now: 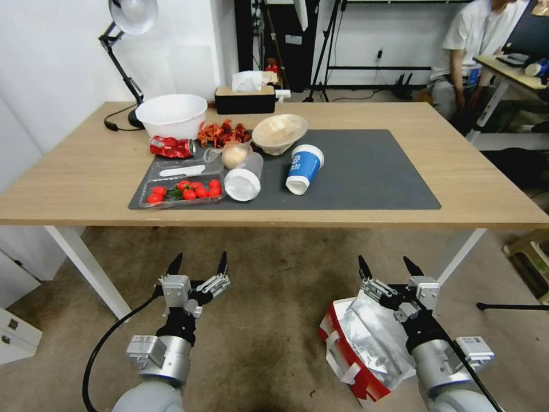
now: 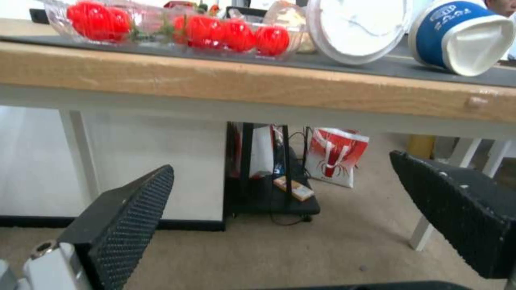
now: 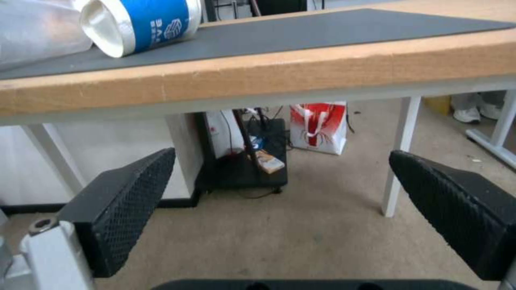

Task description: Pick up the food delivery bag from the floor and place it on the table.

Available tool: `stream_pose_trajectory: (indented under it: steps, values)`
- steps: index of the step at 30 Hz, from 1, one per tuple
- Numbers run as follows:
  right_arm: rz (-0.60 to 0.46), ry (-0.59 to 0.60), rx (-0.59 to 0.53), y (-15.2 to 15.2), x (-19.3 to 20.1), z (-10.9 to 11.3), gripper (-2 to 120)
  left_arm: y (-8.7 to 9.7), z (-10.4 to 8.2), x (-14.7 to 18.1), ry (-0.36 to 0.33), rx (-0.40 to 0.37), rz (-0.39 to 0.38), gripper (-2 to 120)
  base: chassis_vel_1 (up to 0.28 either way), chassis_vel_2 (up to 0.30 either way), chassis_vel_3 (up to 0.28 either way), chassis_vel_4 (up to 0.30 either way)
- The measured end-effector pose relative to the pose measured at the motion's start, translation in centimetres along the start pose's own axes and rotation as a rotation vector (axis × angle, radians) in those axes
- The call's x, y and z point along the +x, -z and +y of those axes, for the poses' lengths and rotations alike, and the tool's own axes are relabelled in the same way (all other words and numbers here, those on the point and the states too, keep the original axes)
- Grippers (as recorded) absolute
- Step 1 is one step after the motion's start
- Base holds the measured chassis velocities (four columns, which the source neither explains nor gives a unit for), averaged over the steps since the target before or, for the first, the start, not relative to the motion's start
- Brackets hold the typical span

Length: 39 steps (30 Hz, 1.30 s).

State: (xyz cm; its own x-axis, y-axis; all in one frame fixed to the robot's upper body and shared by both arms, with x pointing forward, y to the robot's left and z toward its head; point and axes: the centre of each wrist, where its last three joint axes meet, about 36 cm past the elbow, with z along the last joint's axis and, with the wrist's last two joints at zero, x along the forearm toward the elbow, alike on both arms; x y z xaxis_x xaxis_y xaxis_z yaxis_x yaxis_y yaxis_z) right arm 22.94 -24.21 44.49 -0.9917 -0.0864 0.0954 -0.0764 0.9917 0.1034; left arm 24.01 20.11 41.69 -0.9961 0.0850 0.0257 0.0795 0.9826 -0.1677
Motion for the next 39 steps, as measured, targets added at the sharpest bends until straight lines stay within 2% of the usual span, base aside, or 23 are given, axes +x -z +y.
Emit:
stream_pose_trajectory:
  steps: [39]
  values:
    - [0.02,0.0,0.027,-0.21,0.16,0.03,100,-0.32,0.08,-0.05,0.006,-0.013,0.002,100,0.0,0.0,0.0,0.0]
